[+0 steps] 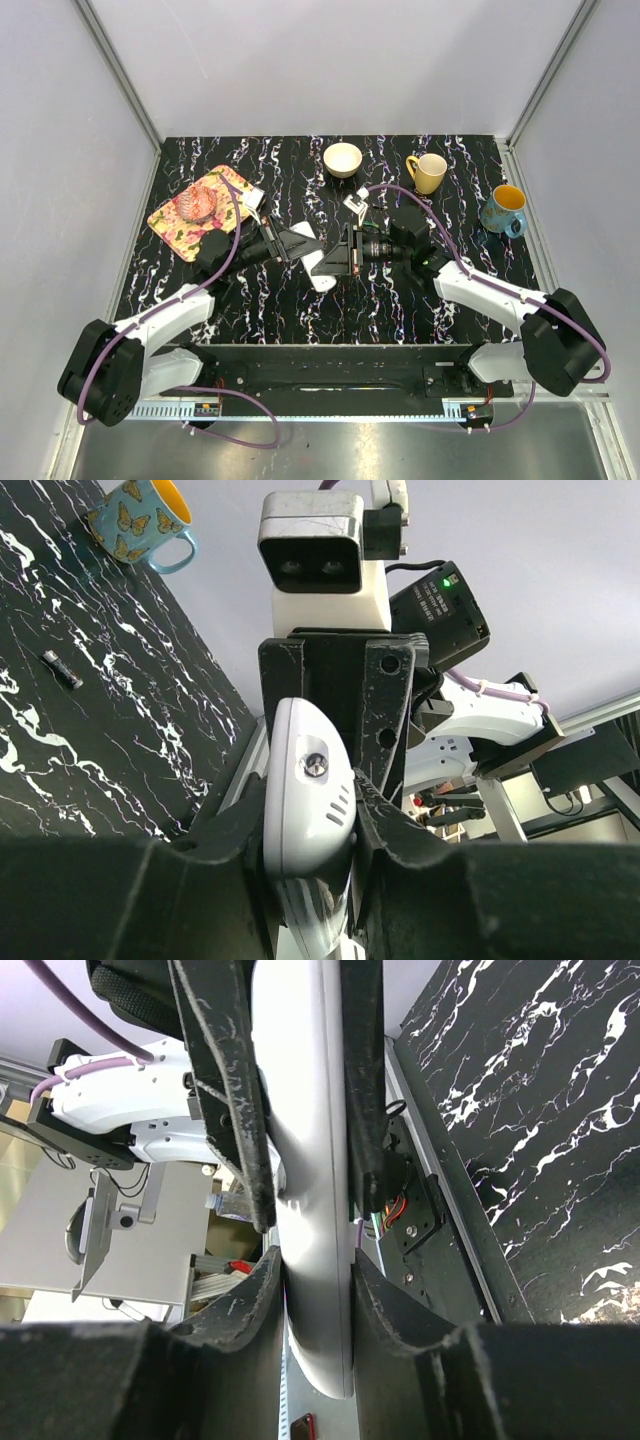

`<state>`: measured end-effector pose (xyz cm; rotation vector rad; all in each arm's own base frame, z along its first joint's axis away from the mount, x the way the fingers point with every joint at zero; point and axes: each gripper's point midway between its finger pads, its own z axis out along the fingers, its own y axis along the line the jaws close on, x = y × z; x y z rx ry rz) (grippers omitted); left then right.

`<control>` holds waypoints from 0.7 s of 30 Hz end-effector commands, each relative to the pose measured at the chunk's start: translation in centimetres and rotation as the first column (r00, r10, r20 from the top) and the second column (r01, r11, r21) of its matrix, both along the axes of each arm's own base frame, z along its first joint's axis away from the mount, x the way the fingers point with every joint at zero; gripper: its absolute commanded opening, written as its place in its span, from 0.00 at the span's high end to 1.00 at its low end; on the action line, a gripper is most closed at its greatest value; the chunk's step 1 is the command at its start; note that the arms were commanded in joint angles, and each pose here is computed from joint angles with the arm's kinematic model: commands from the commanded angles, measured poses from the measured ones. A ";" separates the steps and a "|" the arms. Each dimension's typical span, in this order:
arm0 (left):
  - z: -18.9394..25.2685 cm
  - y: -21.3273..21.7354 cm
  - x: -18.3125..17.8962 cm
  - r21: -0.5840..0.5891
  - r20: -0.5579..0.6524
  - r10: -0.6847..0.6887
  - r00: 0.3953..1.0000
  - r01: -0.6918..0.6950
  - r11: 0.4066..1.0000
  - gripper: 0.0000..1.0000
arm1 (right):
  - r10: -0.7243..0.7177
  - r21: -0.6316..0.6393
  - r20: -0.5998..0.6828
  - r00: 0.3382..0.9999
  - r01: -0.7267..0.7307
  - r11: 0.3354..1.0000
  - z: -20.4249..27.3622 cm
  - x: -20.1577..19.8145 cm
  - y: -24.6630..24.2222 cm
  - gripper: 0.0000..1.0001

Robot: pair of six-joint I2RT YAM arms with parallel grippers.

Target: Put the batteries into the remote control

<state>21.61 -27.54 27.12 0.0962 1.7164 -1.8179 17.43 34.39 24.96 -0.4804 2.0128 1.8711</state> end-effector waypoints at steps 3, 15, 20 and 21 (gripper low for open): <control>1.6 0.0 -0.2 -0.035 0.088 -0.011 0.996 0.014 0.999 1.00 | -0.014 0.034 0.053 0.999 0.013 0.999 2.2 0.6 0.0 0.93; -0.4 1.8 4.2 0.019 0.019 0.266 0.964 -0.266 0.964 1.00 | -0.255 -0.094 0.047 0.966 0.258 0.961 2.3 2.6 -3.5 0.07; -3.2 4.5 6.6 0.123 0.028 0.494 0.869 -0.493 0.861 1.00 | -0.409 -0.191 0.077 0.909 0.416 0.889 1.1 3.7 -5.4 0.13; -3.0 5.2 7.1 0.124 0.042 0.556 0.830 -0.557 0.821 1.00 | -0.406 -0.201 0.078 0.911 0.413 0.888 1.0 3.7 -5.2 0.16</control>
